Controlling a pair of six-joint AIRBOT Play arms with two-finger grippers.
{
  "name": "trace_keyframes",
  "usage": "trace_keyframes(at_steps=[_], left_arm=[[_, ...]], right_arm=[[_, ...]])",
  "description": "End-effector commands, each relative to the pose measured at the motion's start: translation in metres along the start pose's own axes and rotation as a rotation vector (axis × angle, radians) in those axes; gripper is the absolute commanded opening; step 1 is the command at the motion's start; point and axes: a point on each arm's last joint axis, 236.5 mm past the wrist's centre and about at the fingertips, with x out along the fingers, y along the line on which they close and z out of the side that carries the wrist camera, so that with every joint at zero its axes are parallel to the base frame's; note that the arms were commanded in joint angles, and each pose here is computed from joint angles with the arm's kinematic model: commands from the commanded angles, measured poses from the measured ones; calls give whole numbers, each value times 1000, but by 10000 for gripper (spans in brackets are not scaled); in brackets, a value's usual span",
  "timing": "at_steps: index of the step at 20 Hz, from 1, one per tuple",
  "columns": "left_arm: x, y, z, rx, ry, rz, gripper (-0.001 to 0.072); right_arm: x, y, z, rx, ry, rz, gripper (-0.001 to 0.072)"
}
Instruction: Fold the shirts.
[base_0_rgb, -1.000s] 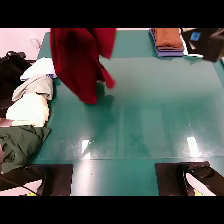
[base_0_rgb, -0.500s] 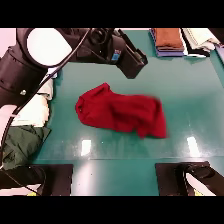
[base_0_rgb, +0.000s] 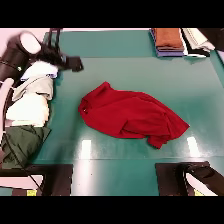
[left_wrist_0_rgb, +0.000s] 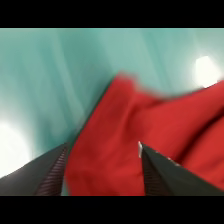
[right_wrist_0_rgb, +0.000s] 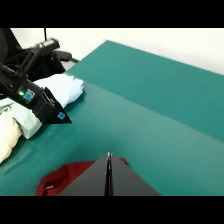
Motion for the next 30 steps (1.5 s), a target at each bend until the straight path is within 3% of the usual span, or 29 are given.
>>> trace_keyframes(at_steps=[1, 6, 14, 15, 17, 21, 26, 27, 28, 29, 30], left_arm=[[60, 60, -75, -137, 196, -1, 529], [111, 65, -103, -169, 264, -57, 529], [130, 20, -117, -135, 311, -158, 528], [129, 13, -118, -149, 322, -183, 483], [125, 5, -116, -167, 325, -213, 34], [91, 7, -69, -120, 275, -238, 25], [39, 27, 5, -108, 116, -220, 26], [34, 28, 12, -100, 96, -216, 26], [32, 27, 16, -96, 83, -216, 26], [31, 27, 19, -95, 74, -215, 25], [31, 27, 20, -101, 69, -213, 25]], right_arm=[[16, -5, -18, 26, 77, 14, 17], [35, -12, -40, 92, 169, 24, 18], [37, -8, -39, 103, 167, 42, 18], [37, -9, -39, 102, 168, 40, 18], [35, -14, -43, 109, 184, 29, 18], [18, -54, -97, 201, 336, -67, 18], [-39, -149, -249, 607, 489, -371, 20], [-54, -164, -289, 729, 511, -435, 114], [-66, -172, -325, 845, 528, -483, 372], [-77, -178, -363, 969, 543, -526, 489], [-84, -179, -393, 1066, 553, -553, 481]])
